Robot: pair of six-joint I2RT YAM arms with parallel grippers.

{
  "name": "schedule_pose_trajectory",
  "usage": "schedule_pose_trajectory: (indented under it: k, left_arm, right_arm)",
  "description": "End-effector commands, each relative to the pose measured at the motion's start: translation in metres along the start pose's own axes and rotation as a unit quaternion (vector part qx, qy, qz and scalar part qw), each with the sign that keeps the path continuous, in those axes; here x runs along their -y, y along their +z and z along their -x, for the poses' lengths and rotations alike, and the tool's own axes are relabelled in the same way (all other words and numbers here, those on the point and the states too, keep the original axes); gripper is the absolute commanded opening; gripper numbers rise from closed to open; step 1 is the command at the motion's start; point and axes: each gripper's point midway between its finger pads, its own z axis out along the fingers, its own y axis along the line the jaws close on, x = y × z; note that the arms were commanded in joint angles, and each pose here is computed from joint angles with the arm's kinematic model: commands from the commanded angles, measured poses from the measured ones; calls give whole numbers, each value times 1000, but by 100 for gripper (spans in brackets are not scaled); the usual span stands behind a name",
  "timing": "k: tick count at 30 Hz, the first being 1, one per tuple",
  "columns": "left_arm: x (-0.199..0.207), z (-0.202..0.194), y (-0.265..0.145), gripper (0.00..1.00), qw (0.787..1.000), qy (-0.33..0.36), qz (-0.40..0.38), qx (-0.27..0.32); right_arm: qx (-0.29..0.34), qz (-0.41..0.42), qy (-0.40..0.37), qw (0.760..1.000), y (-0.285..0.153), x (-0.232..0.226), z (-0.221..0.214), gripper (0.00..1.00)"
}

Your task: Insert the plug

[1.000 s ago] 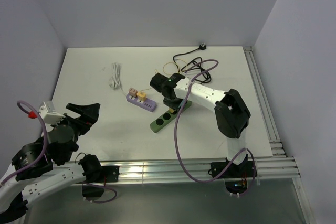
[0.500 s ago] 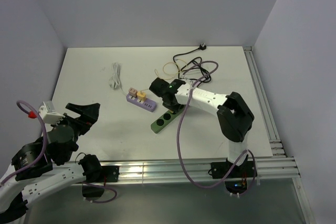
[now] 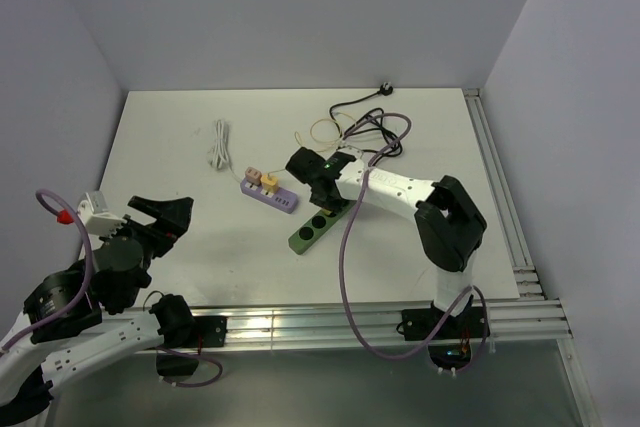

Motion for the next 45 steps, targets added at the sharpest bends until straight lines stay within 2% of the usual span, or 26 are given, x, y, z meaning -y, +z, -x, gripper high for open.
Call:
schedule_pose_trajectory:
  k: [1,8,12,20,26,32,35,40,45]
  left_arm:
    - [11,3,0,94,1000,-4,-9,0]
    - [11,0,1,94,1000,-5,-11,-5]
    - [14,-1,0,94,1000,-6,-21,-7]
    - [11,-8,3,95,1000,15,-13,-15]
    - [12,-2,0,94,1000,17,-18,-10]
    - [12,-4,2,94,1000,22,-15,-10]
    - [12,-6,2,94,999,30,-12,-15]
    - [16,-6,2,94,999,28,-17,-15]
    - [13,-11,5,94,999,31,-8,-20]
  right_arm:
    - [-111,-114,-103,982,70,59,-78,0]
    - [-142,-117,-166,969,75,42,-79,0]
    - [-177,-128,-203,954,72,55,-91,0]
    - [-170,-192,-265,930,65,100,-99,0]
    - [-210,-175,-266,924,67,108,-126,0]
    - [-209,-172,-246,931,65,114,-132,0]
    - [-204,-135,-197,949,72,107,-143,0]
    - [-190,-132,-168,958,81,119,-151,0]
    - [-146,-139,-162,966,86,119,-137,0]
